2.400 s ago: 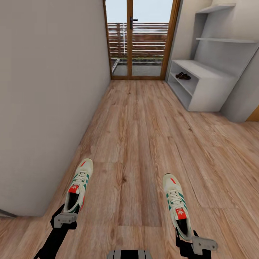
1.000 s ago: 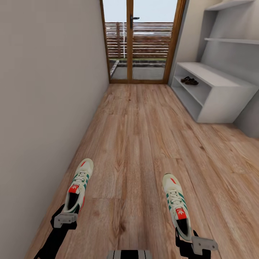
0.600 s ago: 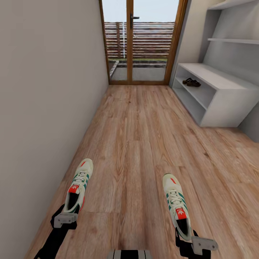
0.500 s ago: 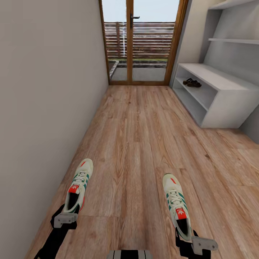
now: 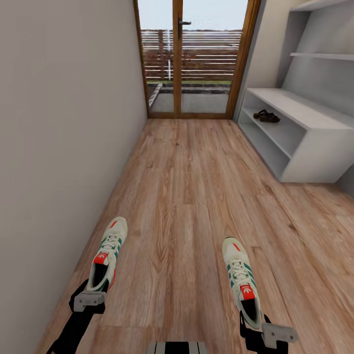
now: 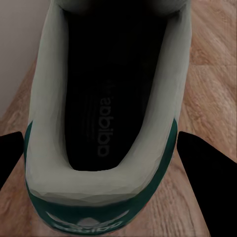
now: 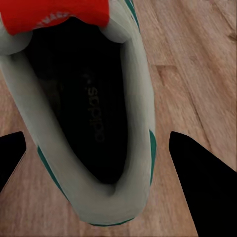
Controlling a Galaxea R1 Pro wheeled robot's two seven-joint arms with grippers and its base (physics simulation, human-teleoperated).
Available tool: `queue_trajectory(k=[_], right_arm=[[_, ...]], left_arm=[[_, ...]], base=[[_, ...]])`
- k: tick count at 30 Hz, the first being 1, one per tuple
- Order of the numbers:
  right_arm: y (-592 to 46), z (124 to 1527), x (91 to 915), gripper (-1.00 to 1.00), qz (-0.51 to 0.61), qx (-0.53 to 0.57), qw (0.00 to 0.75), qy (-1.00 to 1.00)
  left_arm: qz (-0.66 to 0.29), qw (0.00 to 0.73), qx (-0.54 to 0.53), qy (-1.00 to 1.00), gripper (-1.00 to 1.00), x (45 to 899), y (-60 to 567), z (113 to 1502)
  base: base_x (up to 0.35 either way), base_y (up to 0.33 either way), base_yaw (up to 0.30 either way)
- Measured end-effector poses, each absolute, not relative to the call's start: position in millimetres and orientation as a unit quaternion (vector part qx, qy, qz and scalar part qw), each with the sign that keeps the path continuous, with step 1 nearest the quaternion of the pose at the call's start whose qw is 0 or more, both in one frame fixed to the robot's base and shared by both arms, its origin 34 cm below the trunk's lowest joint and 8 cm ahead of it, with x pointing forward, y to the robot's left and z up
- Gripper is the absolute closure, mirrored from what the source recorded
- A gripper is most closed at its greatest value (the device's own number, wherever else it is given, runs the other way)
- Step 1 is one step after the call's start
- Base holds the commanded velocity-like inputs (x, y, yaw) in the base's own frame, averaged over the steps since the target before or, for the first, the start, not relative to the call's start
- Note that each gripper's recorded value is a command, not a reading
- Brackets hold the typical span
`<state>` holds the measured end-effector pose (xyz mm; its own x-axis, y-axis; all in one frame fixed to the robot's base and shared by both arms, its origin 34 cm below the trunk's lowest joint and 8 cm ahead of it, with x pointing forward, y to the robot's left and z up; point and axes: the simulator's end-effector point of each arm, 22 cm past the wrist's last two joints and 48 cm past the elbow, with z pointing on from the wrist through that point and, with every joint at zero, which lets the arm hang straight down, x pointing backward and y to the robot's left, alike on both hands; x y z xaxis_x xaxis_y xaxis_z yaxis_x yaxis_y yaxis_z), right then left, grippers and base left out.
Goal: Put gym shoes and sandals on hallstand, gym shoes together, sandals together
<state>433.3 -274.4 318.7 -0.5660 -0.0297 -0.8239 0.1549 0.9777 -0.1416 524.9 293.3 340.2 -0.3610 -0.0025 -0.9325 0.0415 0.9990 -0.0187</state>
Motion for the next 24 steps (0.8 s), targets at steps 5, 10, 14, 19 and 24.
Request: queue_trajectory(k=[5,10,14,19,24], right_arm=[[-274.5,318.7,433.3,1.00,-0.099,0.036,0.464,0.879],[-274.5,318.7,433.3,1.00,-0.099,0.036,0.464,0.879],[-274.5,318.7,433.3,1.00,-0.099,0.036,0.464,0.879],[-274.4,318.7,433.3,1.00,-0.099,0.036,0.464,0.879],[-274.4,318.7,433.3,1.00,-0.099,0.036,0.464,0.879]], left_arm=[[-0.019,0.562,0.011,0.827,1.00,525.2,293.8,336.0],[-0.019,0.557,0.009,0.831,1.00,528.4,294.8,328.8],[-0.019,0.554,0.008,0.832,1.00,530.0,295.2,325.7],[-0.019,0.554,0.007,0.832,1.00,530.6,295.3,324.8],[-0.019,0.554,0.007,0.833,1.00,530.9,295.4,324.6]], base=[[0.328,0.000,0.000],[0.328,0.000,0.000],[0.328,0.000,0.000],[0.328,0.000,0.000],[0.328,0.000,0.000]])
